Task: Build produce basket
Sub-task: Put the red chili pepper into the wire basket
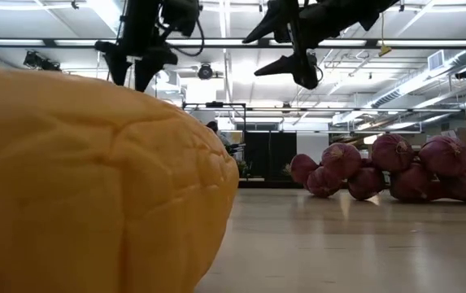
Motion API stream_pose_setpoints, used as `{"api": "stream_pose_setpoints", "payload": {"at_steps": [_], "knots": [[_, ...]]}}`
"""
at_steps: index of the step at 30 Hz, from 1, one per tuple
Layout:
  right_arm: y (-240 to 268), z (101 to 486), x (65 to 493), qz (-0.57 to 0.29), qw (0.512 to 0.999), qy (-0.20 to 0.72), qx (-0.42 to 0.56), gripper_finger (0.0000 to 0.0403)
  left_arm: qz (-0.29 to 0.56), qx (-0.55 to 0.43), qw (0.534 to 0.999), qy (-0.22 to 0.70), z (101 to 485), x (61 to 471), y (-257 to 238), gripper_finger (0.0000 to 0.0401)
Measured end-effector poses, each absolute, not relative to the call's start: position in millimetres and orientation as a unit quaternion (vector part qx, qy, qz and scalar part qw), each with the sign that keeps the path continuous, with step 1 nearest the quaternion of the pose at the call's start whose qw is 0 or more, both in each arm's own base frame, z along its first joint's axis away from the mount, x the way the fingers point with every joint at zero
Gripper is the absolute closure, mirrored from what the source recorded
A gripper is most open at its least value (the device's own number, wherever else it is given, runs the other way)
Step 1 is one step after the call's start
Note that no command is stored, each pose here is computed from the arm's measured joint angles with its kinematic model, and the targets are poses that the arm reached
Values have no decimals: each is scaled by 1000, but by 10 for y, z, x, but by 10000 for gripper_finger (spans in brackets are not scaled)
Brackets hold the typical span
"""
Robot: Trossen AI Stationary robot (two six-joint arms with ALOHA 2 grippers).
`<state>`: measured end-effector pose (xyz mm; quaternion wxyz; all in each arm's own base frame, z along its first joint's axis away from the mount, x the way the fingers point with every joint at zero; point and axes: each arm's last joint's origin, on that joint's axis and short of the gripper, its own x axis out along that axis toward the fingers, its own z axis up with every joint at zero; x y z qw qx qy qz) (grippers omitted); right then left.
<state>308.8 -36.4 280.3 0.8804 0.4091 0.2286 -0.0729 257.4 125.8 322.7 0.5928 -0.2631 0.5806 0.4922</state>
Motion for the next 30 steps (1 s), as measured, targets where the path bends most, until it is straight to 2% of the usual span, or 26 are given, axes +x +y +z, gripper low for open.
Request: {"api": "stream_pose_setpoints", "payload": {"at_steps": [4, 9, 17, 23, 30], "knots": [[-349, 2712, 3032, -80, 861, 283, 416, 143, 477, -262, 638, 545, 3434, 2681, 1145, 112], [-329, 2548, 2893, -128, 808, 375, 435, 143, 447, -280, 716, 457, 3783, 2867, 929, 111], [-222, 2405, 2695, -152, 741, 490, 434, 150, 349, -298, 824, 333, 4186, 3143, 417, 110], [-90, 2341, 2559, -178, 706, 556, 402, 156, 291, -293, 856, 312, 4217, 3245, 69, 110], [-24, 2306, 2443, -207, 700, 601, 326, 157, 275, -274, 863, 323, 4161, 3266, -89, 110]]}}
